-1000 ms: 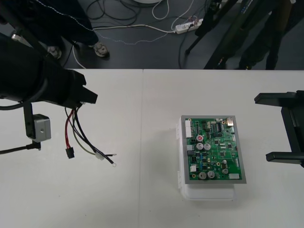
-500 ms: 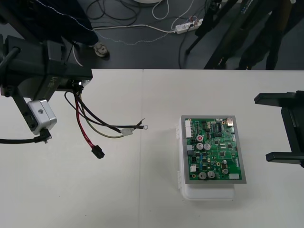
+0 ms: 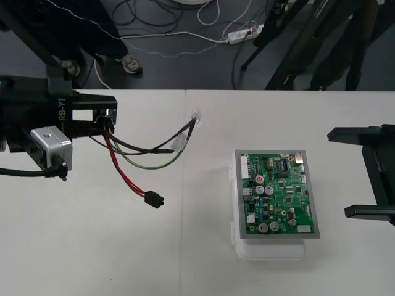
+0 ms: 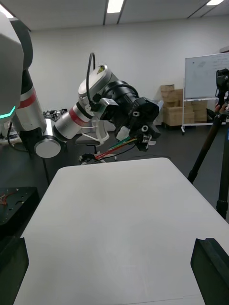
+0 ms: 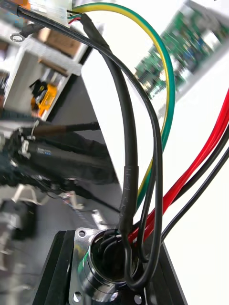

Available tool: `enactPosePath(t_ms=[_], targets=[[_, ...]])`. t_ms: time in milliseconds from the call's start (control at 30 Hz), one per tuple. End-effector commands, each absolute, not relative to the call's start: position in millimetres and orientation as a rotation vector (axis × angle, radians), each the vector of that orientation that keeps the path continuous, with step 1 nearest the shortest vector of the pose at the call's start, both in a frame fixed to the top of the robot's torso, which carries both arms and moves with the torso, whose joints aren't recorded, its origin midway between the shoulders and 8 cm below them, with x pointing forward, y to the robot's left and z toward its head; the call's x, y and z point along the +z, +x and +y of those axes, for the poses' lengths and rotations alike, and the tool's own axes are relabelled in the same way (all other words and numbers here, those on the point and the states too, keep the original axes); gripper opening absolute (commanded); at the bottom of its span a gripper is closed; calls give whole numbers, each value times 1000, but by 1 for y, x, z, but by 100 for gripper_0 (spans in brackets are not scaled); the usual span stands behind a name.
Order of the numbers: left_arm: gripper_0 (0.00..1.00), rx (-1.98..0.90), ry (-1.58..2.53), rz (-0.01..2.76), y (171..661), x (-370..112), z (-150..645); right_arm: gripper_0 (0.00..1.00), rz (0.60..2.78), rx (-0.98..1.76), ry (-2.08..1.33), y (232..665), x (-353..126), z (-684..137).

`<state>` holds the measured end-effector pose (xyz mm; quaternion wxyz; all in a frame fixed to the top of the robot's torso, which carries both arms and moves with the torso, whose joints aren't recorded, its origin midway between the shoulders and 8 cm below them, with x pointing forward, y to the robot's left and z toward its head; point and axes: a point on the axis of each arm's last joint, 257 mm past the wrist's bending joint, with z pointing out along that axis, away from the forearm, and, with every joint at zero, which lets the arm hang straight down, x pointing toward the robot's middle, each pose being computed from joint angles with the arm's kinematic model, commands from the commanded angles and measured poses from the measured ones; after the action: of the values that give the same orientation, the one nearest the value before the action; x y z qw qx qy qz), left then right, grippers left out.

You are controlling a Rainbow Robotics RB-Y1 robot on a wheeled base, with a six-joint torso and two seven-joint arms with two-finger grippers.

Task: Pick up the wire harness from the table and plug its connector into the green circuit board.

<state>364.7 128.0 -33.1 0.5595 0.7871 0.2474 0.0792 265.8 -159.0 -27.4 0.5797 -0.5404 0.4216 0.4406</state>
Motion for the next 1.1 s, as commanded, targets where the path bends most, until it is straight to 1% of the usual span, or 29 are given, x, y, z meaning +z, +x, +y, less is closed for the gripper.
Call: enactPosePath(t_ms=[33,333,467,633,900,1100], targets=[[0,35,1756,714,352,-46,127,100,977,1054,-1341,253,-18,-155],[0,-236,1628,905,329,-70,114,100,974,1049,-1441,252,4,-153],[0,-376,1566,979,316,-79,105,100,908,1050,-1487,240,19,-145],[0,-516,1500,1063,302,-91,95,100,846,1020,-1537,236,29,-137],[0,-806,1418,1176,264,-110,70,100,833,1054,-1560,237,29,-127],[0,-946,1390,1239,249,-117,55,100,845,1044,-1556,244,31,-128]])
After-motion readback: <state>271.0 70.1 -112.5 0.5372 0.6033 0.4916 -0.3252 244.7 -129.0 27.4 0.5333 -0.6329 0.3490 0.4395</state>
